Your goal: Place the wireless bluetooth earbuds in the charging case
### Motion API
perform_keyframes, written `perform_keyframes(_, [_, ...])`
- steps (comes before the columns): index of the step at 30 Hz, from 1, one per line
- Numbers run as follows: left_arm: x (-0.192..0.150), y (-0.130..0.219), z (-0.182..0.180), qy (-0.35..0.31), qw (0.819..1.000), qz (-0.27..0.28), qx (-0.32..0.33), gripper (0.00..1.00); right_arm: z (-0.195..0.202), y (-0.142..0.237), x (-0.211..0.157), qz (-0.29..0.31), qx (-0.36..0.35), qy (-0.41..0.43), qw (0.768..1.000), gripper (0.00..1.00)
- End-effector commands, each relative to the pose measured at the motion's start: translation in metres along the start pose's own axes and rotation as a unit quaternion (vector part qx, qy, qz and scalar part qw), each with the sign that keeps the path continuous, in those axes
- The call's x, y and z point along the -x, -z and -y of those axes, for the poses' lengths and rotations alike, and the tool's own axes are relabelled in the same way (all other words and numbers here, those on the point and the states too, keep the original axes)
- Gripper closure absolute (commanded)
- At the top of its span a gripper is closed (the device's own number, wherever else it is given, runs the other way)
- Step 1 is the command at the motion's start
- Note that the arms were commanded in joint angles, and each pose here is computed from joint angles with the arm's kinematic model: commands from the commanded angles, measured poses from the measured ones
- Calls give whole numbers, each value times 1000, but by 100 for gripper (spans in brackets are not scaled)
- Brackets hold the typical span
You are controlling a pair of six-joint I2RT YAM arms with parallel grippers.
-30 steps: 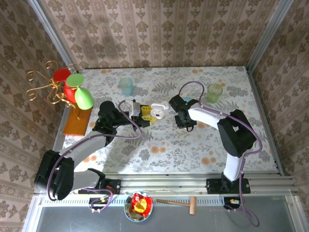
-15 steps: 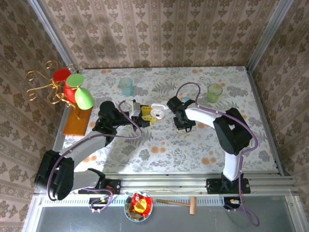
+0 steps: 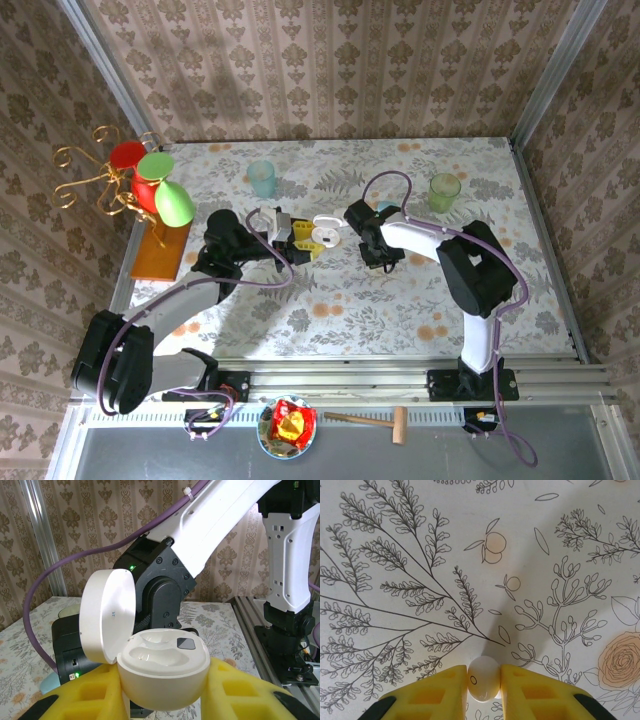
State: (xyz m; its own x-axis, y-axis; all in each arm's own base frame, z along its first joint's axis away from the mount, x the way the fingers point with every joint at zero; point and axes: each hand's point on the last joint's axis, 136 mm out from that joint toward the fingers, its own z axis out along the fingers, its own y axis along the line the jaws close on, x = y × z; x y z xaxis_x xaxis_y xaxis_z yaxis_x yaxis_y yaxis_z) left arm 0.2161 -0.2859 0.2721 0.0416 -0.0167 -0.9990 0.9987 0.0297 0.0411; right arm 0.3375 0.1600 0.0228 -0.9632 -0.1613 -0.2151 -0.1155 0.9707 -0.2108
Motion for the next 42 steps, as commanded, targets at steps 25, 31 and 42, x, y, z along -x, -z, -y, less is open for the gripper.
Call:
perform_keyframes(25, [0, 3, -4, -16, 1000, 5, 11, 69, 6, 64, 22, 37, 304, -189, 933, 81])
perform_keyframes(31, [-5, 1, -11, -10, 1000, 8, 11, 69, 4, 83, 25, 36, 395, -229, 889, 81])
perform_keyframes(42, [-7, -3, -24, 8, 1000, 26, 4, 71, -7, 119, 26, 43, 495, -221, 839, 80])
